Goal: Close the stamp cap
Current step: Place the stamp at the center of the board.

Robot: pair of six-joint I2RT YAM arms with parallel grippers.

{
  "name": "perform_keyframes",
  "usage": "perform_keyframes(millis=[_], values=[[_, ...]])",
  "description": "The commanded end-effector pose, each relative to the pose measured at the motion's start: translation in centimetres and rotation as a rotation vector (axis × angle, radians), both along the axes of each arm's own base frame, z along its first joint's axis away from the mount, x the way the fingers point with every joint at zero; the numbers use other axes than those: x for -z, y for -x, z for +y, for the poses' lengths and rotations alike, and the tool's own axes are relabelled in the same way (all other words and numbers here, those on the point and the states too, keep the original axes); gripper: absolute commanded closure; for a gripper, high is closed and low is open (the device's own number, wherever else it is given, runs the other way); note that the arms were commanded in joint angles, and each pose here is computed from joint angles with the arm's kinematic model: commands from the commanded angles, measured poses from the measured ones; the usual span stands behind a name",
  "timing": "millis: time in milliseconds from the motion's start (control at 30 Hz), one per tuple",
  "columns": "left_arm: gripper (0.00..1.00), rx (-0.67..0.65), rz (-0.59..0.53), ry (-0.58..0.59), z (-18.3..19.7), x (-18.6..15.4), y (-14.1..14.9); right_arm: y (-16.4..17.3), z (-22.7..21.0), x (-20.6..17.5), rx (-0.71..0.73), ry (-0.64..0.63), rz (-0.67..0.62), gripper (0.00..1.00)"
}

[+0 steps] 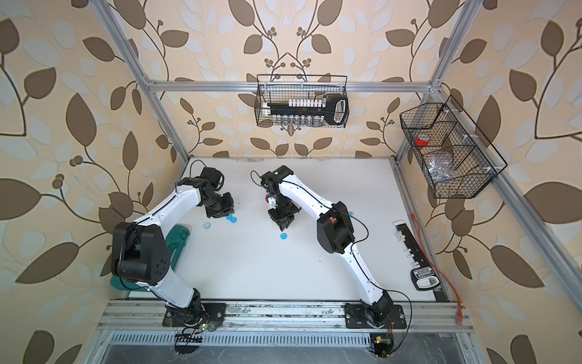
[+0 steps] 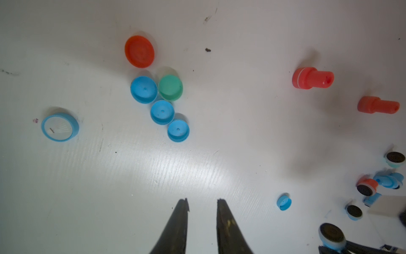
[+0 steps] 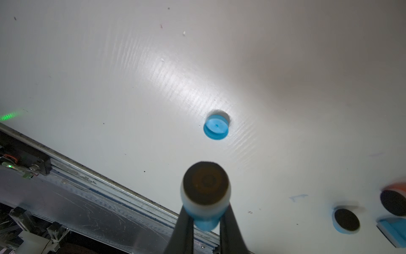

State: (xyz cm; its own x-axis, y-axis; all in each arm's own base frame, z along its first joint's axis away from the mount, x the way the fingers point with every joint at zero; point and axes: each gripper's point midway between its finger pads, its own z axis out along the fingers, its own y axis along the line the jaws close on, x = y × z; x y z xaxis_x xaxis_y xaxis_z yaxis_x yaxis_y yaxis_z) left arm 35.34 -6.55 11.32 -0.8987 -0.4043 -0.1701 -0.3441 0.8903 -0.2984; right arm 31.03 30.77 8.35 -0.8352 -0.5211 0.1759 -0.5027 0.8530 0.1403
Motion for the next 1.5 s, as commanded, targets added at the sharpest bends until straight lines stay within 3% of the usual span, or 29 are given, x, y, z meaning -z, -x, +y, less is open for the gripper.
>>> perform_keyframes(millis=[0, 533, 1467], values=[[0.74, 0.017, -0.038, 0.015, 0.2, -1.0, 0.3, 1.7, -2.4, 0.0, 0.053, 0.122, 0.103, 1.00], [0.74, 0.016, -0.039, 0.044, -0.2, -0.3, 0.8, 5.7, -2.5, 1.1, 0.065, 0.096, 0.306, 1.00], [0.74, 0.015, -0.034, 0.043, -0.2, 0.1, 0.8, 3.6, -2.9, 4.6, 0.094, 0.160, 0.293, 1.00]])
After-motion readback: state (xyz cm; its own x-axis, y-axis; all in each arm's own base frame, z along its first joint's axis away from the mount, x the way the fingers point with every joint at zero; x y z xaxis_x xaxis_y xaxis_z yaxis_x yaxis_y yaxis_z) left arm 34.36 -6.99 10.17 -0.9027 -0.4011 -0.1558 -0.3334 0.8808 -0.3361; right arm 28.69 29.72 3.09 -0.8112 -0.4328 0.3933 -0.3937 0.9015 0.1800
